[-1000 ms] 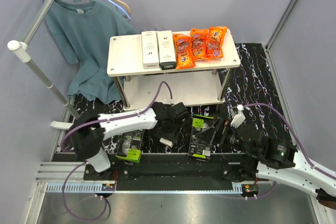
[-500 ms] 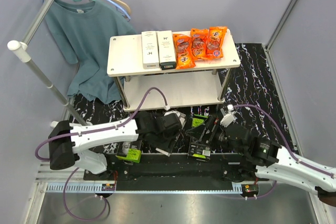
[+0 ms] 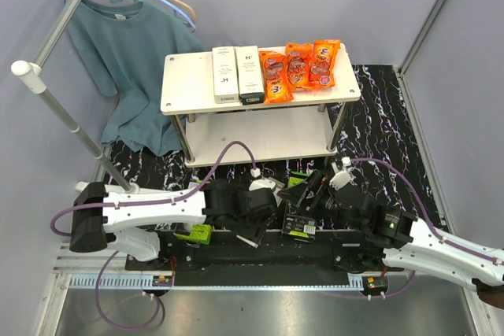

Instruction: Place and organize the shaving razors onto the shelf

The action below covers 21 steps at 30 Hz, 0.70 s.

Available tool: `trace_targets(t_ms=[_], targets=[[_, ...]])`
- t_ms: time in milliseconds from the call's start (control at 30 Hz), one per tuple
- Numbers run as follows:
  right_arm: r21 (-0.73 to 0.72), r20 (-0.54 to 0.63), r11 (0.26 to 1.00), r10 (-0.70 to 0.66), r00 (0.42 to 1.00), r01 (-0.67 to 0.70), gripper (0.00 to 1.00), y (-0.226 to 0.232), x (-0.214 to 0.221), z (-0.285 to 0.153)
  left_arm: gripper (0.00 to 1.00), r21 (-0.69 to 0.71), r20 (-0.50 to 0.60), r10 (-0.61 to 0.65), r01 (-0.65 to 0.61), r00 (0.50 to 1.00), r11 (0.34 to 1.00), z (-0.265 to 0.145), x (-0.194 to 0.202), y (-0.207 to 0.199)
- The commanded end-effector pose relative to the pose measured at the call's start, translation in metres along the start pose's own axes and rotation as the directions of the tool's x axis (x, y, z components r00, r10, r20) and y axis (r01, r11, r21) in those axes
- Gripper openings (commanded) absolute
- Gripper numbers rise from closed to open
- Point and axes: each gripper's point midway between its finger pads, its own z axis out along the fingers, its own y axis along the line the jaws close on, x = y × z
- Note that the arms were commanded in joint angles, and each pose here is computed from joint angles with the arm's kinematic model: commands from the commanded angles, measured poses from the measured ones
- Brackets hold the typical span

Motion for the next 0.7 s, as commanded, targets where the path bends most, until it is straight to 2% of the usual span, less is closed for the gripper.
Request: trace_targets(t_ms=[0,33,100,300,533,667], targets=[[0.017,0.059,0.999,0.048,0.997,-0.049,0.91,-0.008,-0.009,0.001,0.41,0.065,0.117,-0.048,0.040,0.992,0.997,-0.025,-0.022,-0.012],[0.022,0.061,0.999,0.048,0.997,-0.049,0.87,-0.011,-0.009,0.001,0.41,0.071,0.126,-0.053,0.044,0.991,0.997,-0.029,-0.023,-0.012],[0.024,0.060,0.998,0.049,0.997,-0.051,0.85,-0.012,-0.008,0.001,0.41,0.078,0.139,-0.058,0.047,0.989,0.996,-0.033,-0.025,-0.012],[0.018,0.054,0.999,0.040,0.998,-0.041,0.85,-0.012,-0.006,0.005,0.40,0.106,0.157,-0.049,0.032,0.986,0.994,-0.043,-0.031,-0.021],[-0.014,0.057,1.000,0.021,0.998,-0.020,0.85,-0.002,-0.009,0.000,0.36,0.086,0.214,-0.052,0.034,0.975,0.996,-0.062,-0.039,-0.011],[-0.081,0.051,0.997,-0.011,0.999,0.015,0.86,0.013,-0.009,-0.001,0.36,0.092,0.207,-0.044,0.025,0.977,0.995,-0.063,-0.037,-0.011]])
